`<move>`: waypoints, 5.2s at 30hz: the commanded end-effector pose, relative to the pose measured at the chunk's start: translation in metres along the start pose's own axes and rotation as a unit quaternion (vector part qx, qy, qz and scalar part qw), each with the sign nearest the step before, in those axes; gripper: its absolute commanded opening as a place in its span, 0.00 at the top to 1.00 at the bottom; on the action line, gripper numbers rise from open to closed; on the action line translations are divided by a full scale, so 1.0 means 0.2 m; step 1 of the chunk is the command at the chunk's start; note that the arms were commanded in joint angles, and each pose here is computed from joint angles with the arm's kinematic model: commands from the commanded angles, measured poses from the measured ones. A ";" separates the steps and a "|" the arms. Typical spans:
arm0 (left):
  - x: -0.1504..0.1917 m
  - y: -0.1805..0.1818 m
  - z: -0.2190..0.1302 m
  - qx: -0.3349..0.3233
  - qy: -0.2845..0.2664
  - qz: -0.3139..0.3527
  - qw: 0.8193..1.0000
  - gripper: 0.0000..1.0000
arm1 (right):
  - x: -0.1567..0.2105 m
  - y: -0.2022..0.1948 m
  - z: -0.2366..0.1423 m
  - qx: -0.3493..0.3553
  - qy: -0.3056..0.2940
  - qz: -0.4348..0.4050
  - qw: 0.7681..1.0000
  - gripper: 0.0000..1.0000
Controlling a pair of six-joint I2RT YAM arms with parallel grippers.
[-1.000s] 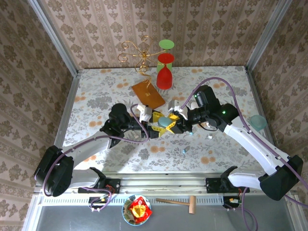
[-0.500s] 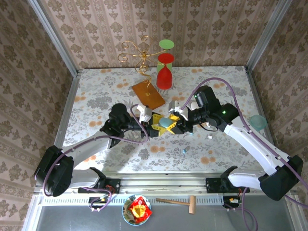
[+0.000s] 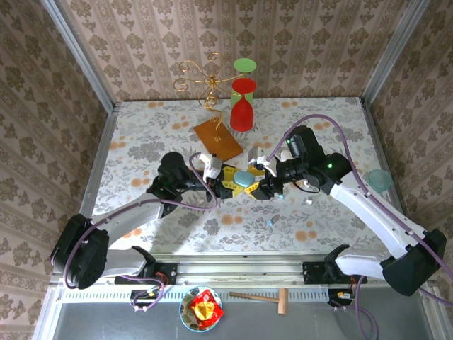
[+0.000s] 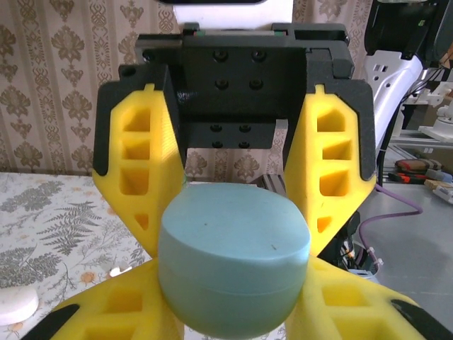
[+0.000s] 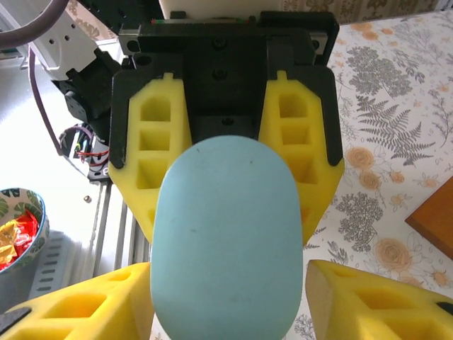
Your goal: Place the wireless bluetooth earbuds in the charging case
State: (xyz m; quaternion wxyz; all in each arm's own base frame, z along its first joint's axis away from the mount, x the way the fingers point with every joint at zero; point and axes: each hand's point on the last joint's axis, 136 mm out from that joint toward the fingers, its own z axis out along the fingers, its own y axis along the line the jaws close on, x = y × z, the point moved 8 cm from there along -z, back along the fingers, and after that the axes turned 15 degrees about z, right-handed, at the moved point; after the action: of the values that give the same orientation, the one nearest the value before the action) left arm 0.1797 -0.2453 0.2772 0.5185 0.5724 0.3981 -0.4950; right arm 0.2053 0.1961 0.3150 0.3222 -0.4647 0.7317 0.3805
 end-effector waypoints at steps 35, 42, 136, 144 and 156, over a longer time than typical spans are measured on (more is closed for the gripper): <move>0.04 0.00 -0.05 -0.038 0.001 0.035 0.999 0.74 | -0.12 -0.01 -0.18 0.071 -0.130 0.032 0.988 0.13; 0.01 0.02 -0.05 -0.045 -0.004 0.037 0.998 0.74 | -0.11 0.00 -0.21 0.078 -0.145 0.043 0.985 0.11; -0.05 0.20 -0.26 -0.151 -0.013 0.086 0.985 0.73 | 0.91 -0.43 0.11 0.386 -0.032 0.621 0.682 0.31; -0.03 0.20 -0.26 -0.151 -0.009 0.084 0.985 0.73 | 0.95 -0.52 0.20 0.386 0.012 0.630 0.674 0.36; -0.01 0.20 -0.26 -0.148 0.000 0.082 0.986 0.73 | 0.94 -0.61 0.27 0.389 0.002 0.644 0.659 0.51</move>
State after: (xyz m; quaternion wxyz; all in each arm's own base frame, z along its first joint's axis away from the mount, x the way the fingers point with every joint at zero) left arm 0.2233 -0.2006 0.2758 0.6231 0.5097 0.4400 -0.3979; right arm 0.2412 0.1208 0.0949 0.1230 0.2888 0.9350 0.1648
